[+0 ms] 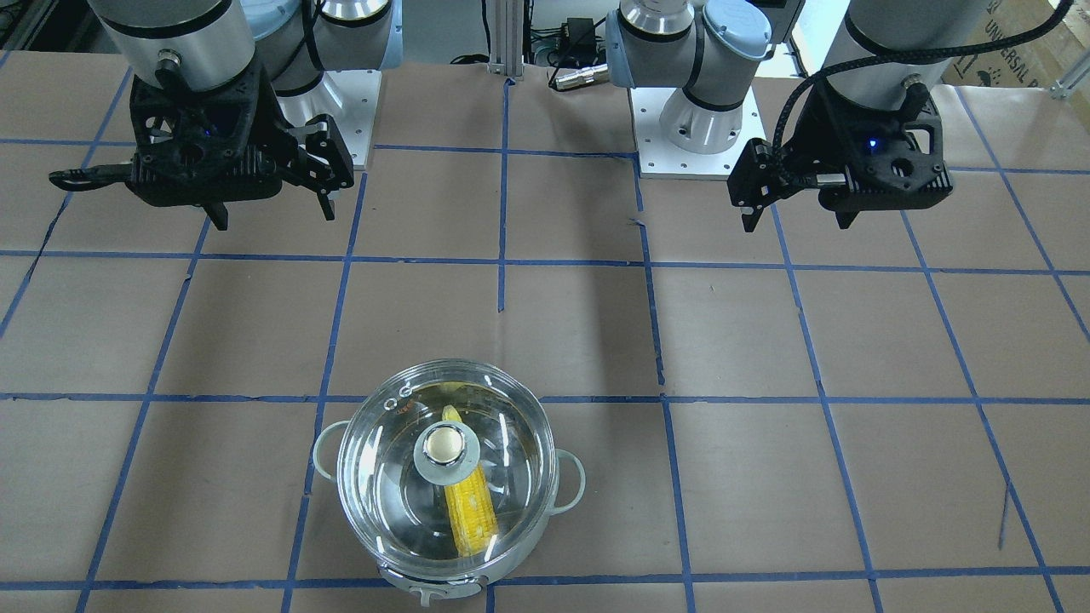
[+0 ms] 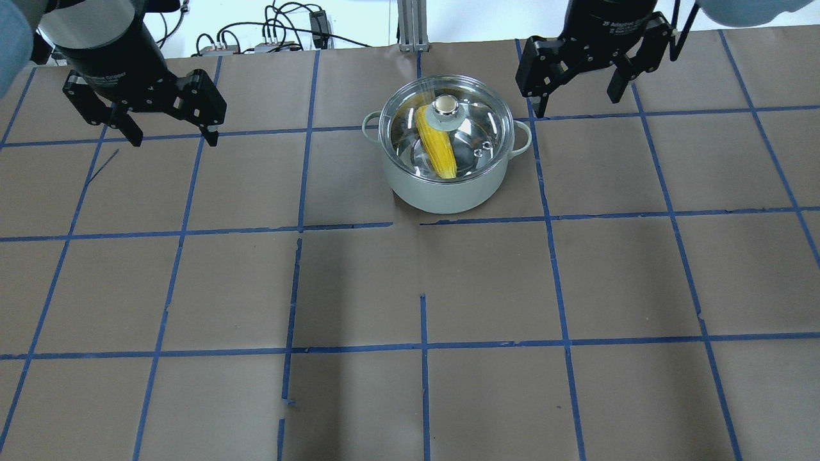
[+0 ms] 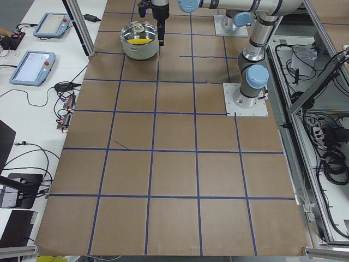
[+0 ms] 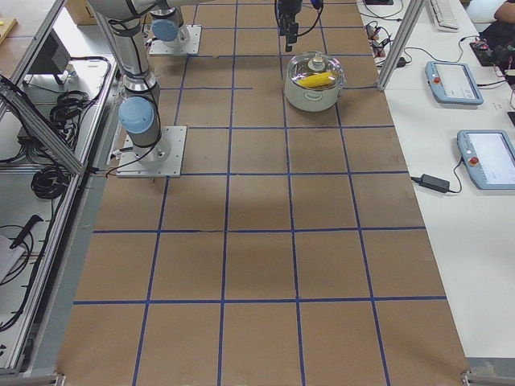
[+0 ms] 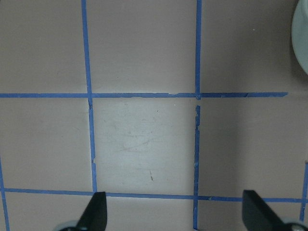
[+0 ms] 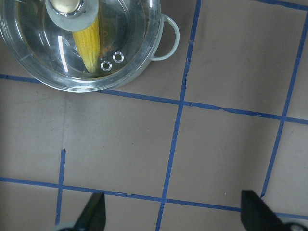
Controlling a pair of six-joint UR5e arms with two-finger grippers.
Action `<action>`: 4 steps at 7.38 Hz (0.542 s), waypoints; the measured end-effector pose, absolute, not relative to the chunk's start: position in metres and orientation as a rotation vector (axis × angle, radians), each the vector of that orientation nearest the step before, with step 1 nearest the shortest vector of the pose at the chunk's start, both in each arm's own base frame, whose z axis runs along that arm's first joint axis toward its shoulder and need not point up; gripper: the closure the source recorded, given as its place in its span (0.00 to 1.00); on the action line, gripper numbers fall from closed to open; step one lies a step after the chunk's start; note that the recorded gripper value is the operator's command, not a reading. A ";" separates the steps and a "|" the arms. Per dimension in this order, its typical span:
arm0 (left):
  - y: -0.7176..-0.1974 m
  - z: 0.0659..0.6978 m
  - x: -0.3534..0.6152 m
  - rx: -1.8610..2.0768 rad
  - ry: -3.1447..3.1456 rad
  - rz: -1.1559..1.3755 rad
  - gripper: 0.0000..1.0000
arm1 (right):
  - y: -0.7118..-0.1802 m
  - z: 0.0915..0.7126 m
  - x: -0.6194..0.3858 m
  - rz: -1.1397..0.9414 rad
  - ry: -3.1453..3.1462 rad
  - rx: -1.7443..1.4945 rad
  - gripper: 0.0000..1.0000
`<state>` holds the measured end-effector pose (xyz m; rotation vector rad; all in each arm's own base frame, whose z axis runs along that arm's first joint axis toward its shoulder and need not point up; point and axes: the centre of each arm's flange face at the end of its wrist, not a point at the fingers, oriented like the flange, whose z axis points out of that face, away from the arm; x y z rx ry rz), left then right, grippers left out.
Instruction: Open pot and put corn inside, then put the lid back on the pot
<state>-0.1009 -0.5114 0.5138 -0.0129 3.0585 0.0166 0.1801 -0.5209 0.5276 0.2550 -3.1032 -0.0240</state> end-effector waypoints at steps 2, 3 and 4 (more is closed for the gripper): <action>-0.511 0.515 -0.101 -0.016 3.059 0.011 0.00 | -0.513 0.519 0.175 -0.039 -3.105 0.242 0.01; -0.511 0.516 -0.101 -0.018 3.060 0.009 0.00 | -0.510 0.516 0.171 -0.039 -3.107 0.235 0.00; -0.511 0.517 -0.100 -0.022 3.061 0.006 0.00 | -0.510 0.513 0.166 -0.037 -3.108 0.234 0.01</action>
